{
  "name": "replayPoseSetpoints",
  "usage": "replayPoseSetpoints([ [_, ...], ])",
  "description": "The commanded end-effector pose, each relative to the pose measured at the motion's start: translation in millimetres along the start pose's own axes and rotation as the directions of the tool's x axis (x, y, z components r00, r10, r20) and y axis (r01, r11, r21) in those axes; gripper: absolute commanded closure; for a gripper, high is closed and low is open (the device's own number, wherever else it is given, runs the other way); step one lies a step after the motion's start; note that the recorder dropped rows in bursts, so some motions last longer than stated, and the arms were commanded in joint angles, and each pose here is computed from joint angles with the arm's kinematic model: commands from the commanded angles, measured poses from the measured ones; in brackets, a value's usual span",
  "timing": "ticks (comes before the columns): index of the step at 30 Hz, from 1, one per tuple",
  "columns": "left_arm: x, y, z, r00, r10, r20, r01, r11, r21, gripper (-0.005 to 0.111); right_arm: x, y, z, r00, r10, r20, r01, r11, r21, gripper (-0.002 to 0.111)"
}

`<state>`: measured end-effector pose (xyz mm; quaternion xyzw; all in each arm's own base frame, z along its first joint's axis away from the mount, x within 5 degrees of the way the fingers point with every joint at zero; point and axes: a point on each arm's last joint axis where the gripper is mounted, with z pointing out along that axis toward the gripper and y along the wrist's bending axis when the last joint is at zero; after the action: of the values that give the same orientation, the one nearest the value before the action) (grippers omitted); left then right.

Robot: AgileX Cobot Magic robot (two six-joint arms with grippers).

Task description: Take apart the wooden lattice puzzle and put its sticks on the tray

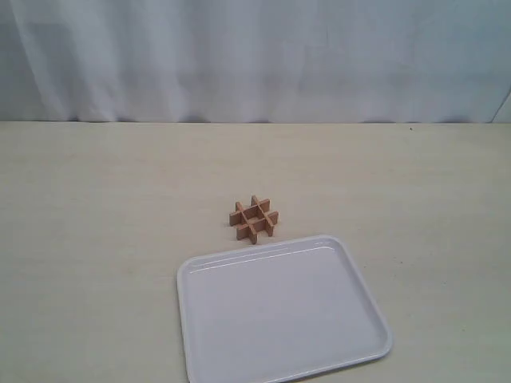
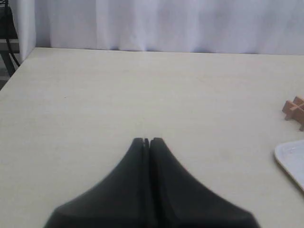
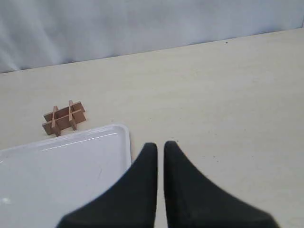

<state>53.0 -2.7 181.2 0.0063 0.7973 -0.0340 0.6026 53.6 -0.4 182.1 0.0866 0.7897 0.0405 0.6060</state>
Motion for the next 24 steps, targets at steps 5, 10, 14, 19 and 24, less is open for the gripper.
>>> replayPoseSetpoints([
  [5,0,0.2,0,1.0,0.006,0.006,-0.006,1.0,-0.002,0.107,-25,0,-4,0.961,-0.011,0.277,0.01,1.0,0.002,0.104],
  [10,0,0.2,0,1.0,0.006,0.006,-0.006,1.0,-0.002,0.107,-45,1,-13,0.862,-0.01,0.507,0.011,1.0,0.0,0.104],
  [14,0,0.2,0,1.0,0.006,0.006,-0.006,1.0,-0.002,0.107,-61,1,-24,0.733,0.055,0.678,-0.033,0.998,-0.045,0.104],
  [19,0,0.2,0,1.0,0.006,0.006,-0.006,1.0,-0.002,0.107,-71,3,-35,0.502,0.609,0.615,-0.351,0.793,-0.499,0.104],
  [24,0,0.2,0,1.0,0.006,0.006,-0.006,1.0,-0.002,0.107,-60,24,-27,0.717,0.488,0.497,-0.208,0.831,-0.516,0.104],
])
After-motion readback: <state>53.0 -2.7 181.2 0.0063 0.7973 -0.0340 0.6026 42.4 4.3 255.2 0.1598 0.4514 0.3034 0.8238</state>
